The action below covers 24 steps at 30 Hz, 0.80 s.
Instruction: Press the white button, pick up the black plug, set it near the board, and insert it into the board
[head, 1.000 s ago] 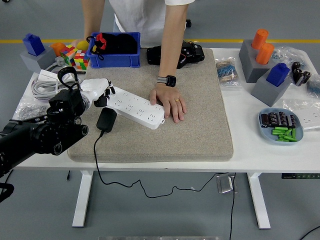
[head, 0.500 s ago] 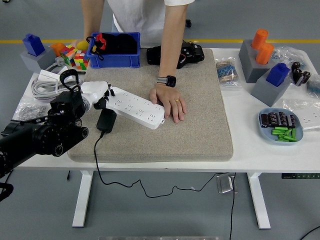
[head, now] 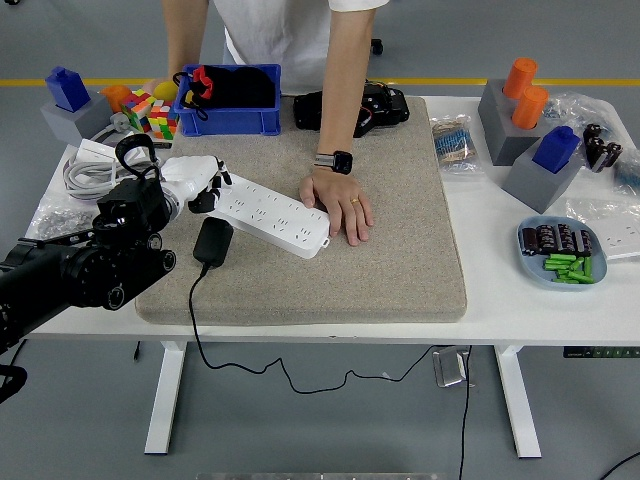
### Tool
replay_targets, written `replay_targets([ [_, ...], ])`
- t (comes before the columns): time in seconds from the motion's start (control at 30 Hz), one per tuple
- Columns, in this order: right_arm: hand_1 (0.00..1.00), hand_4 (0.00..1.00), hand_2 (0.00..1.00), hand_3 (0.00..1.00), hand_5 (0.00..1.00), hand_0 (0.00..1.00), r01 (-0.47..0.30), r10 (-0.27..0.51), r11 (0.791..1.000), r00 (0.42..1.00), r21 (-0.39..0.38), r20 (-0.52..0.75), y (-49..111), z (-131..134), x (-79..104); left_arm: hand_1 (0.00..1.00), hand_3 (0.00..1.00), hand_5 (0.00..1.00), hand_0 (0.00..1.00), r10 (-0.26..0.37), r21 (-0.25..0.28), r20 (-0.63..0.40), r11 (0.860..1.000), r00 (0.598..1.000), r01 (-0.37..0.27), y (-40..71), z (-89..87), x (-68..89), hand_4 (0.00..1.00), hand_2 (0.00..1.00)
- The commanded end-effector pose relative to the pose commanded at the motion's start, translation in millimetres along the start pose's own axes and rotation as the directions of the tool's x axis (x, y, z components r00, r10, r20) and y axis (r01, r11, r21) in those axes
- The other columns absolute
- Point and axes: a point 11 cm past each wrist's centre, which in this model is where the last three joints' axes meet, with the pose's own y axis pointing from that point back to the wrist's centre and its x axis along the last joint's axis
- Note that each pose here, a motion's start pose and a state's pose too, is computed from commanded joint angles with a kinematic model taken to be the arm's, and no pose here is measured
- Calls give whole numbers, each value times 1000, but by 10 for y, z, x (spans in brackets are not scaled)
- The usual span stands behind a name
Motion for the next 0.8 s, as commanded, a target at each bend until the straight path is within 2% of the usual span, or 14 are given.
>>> replay_targets([
  [0.13, 702, 710, 686, 650, 478, 798, 0, 0, 1000, 1000, 0, 3, 0, 6, -3, 34, 649, 2, 5, 37, -20, -44, 999, 998, -38, 19, 12, 92, 2, 115],
  [0.27, 702, 710, 686, 650, 478, 798, 1, -1, 1000, 1000, -3, 6, -1, 22, -8, 34, 649, 2, 5, 71, -30, -129, 997, 989, -76, 89, -11, 169, 2, 115],
  [0.3, 702, 710, 686, 650, 478, 798, 1, -1, 1000, 1000, -3, 6, -1, 25, -8, 213, 622, 2, 149, 75, -29, -147, 996, 986, -80, 107, -20, 178, 182, 296],
  [0.47, 702, 710, 686, 650, 478, 798, 0, 0, 1000, 1000, -7, 7, -2, 47, -10, 213, 622, 2, 149, 89, -28, -260, 995, 961, -99, 249, -84, 164, 182, 296],
  [0.5, 702, 710, 686, 650, 479, 798, 2, -2, 1000, 1000, -6, 7, -3, 47, -17, 470, 668, 2, 274, 97, -26, -291, 994, 952, -109, 301, -117, 151, 635, 519],
  [0.67, 702, 710, 686, 650, 479, 798, 4, -3, 1000, 1000, -5, 11, -4, 48, -28, 470, 668, 2, 274, 105, -30, -380, 992, 919, -126, 479, -149, 78, 635, 519],
  [0.7, 702, 711, 686, 650, 479, 798, 4, -3, 1000, 1000, -5, 12, -4, 46, -30, 746, 763, 171, 599, 106, -30, -398, 991, 911, -128, 523, -156, 56, 802, 718],
  [0.8, 702, 711, 686, 650, 479, 798, 3, -3, 1000, 1000, -3, 13, -4, 42, -29, 746, 763, 171, 599, 98, -36, -427, 991, 899, -125, 626, -141, -4, 802, 718],
])
